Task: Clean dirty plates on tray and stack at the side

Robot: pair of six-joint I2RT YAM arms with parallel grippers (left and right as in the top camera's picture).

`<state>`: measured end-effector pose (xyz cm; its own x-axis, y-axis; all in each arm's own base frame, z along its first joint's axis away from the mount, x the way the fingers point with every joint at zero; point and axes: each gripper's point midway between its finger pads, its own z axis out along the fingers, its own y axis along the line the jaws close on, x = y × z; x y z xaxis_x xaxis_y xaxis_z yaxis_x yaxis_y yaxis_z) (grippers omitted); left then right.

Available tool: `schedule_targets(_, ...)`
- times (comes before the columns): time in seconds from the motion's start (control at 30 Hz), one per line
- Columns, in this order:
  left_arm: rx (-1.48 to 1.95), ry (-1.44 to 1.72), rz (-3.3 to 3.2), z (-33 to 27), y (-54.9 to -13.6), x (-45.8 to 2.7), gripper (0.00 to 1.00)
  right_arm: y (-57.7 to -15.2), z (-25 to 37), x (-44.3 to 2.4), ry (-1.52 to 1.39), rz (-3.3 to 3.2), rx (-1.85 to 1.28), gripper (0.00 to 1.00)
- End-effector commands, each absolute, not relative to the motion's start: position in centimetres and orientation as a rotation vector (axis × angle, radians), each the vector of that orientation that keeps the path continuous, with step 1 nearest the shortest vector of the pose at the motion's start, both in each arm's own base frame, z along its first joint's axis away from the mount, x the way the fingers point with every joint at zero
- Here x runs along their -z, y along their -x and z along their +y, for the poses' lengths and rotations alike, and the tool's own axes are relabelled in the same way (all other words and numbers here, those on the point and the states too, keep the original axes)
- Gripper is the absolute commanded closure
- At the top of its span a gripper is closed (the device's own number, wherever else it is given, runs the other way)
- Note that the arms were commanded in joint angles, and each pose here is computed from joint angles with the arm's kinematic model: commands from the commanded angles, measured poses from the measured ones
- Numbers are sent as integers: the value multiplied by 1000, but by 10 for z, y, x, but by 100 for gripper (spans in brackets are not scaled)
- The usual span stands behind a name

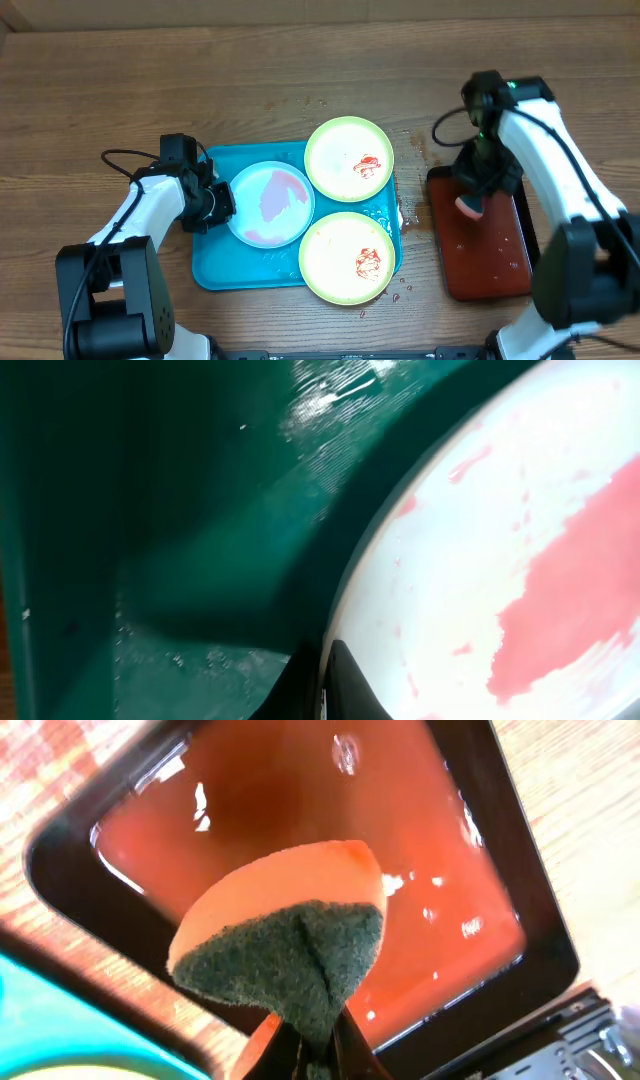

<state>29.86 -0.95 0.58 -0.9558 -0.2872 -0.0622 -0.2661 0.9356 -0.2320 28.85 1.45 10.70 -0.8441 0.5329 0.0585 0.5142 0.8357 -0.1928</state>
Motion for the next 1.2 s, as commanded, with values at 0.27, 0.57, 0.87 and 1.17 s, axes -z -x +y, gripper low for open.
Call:
schedule_targets(0.27,441,507,2984,-21,-296,-10,95,-276,19,-105,868,-2930,-185,96)
schedule_targets(0.57,284,526,2890,-3,-296,-62,96,-279,19,-105,873,-2944,-176,96)
schedule_targets(0.87,299,468,2699,-4,-293,-124,95,-285,20,-105,880,-2964,-163,96)
schedule_targets(1.17,311,284,2633,-26,-291,-152,96,-294,21,-104,875,-3000,-144,96)
